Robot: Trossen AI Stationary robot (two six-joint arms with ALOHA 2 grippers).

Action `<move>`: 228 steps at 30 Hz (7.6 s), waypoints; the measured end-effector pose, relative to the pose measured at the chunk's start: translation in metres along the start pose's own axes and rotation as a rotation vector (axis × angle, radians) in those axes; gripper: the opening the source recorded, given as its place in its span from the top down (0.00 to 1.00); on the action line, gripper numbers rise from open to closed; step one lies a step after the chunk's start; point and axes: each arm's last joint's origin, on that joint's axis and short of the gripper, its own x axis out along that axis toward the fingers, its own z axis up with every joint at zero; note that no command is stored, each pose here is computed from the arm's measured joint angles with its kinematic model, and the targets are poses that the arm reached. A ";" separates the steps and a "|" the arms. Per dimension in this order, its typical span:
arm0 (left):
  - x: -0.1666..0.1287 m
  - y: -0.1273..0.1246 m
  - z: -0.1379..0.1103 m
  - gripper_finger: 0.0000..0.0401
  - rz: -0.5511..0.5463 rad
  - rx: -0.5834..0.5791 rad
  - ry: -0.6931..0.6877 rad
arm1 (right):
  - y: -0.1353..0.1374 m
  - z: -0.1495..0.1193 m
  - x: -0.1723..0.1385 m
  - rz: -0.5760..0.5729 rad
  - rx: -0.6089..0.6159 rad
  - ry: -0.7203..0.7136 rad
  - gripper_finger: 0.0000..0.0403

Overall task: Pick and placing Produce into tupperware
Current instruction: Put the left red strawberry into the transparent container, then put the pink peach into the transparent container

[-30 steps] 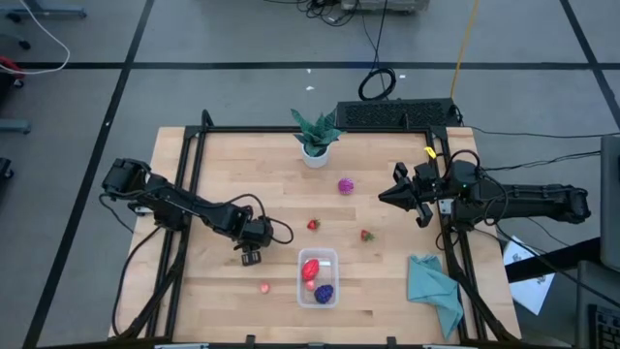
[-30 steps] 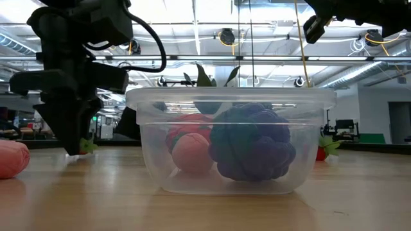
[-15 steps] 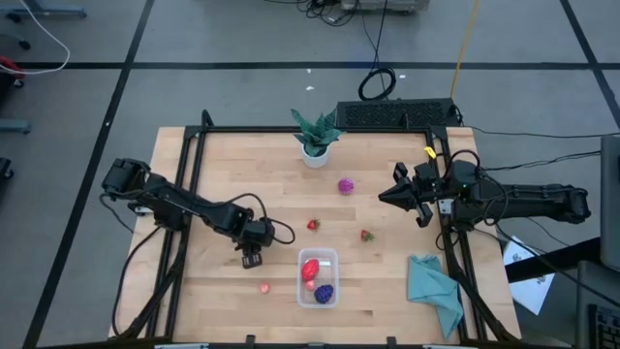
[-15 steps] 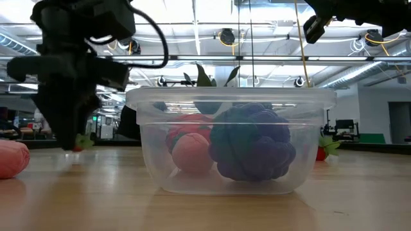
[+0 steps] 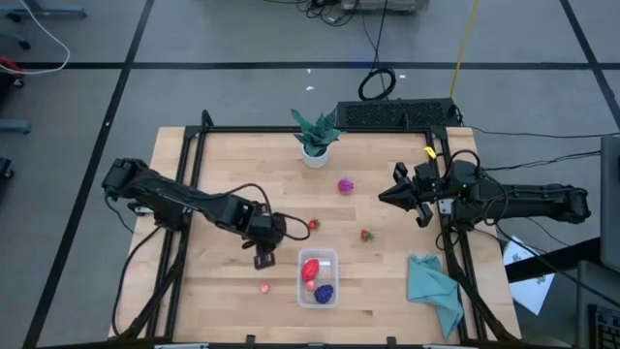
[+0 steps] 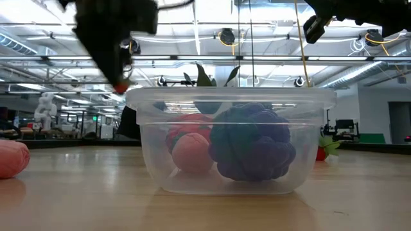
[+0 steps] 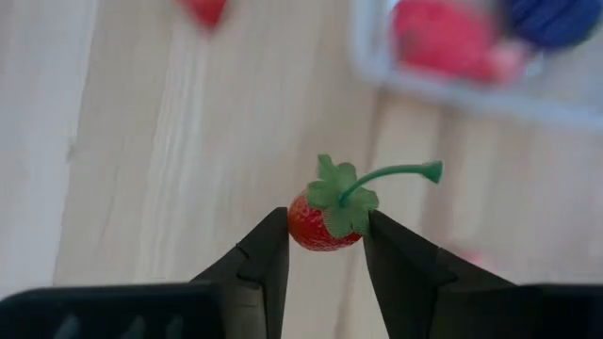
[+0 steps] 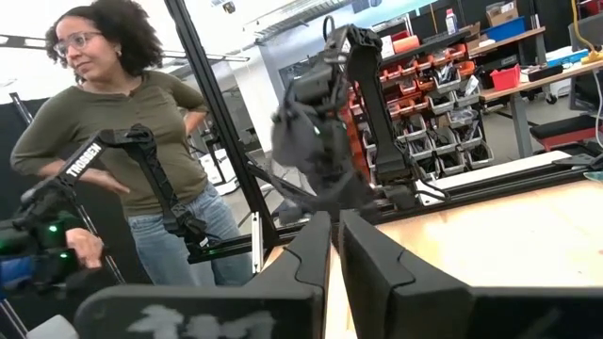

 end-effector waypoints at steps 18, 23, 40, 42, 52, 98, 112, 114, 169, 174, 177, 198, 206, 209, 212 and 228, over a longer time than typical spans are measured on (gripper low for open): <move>0.012 -0.065 0.056 0.70 -0.107 0.268 -0.173 | 0.000 0.001 0.000 0.004 -0.005 -0.010 0.96; 0.028 -0.076 0.076 0.70 -0.108 0.304 -0.151 | 0.001 0.001 0.000 0.006 -0.006 -0.014 0.96; 0.088 -0.085 0.077 0.70 -0.141 0.288 -0.024 | 0.001 0.001 0.000 0.005 -0.022 -0.013 0.96; 0.089 -0.085 0.077 0.70 -0.141 0.295 -0.027 | 0.001 0.001 0.000 0.005 -0.023 -0.013 0.96; 0.089 -0.088 0.076 0.70 -0.146 0.288 -0.030 | 0.000 0.001 0.000 0.005 -0.024 -0.013 0.96; 0.106 -0.094 0.071 0.61 -0.192 0.230 0.018 | 0.001 0.001 0.000 0.006 -0.024 -0.012 0.96; 0.089 -0.095 0.083 0.50 -0.183 0.219 0.028 | 0.001 0.001 0.000 0.008 -0.024 -0.011 0.96; 0.080 -0.096 0.086 0.50 -0.176 0.224 0.043 | 0.001 0.001 0.000 0.008 -0.023 -0.011 0.96; -0.004 -0.075 0.019 0.54 0.273 0.036 0.154 | 0.003 -0.001 -0.003 0.045 0.010 0.027 0.96; 0.001 -0.072 -0.003 0.54 0.197 -0.041 0.097 | 0.003 0.000 -0.003 0.045 0.010 0.025 0.96; 0.010 -0.068 -0.018 0.54 0.168 -0.117 0.119 | 0.003 0.000 -0.003 0.047 0.008 0.022 0.96; 0.033 -0.095 -0.050 0.54 -0.009 -0.360 0.097 | 0.003 0.000 -0.003 0.046 0.008 0.021 0.96; 0.032 -0.097 -0.052 0.54 0.000 -0.390 0.085 | 0.003 0.000 -0.003 0.046 0.008 0.020 0.96; 0.033 -0.096 -0.051 0.54 0.018 -0.389 0.059 | 0.003 0.000 -0.003 0.046 0.008 0.020 0.96; 0.033 -0.096 -0.051 0.54 0.022 -0.383 0.053 | 0.003 0.000 -0.003 0.046 0.008 0.020 0.96; 0.034 -0.099 -0.054 0.54 0.021 -0.308 0.062 | 0.003 0.000 -0.003 0.046 0.008 0.020 0.96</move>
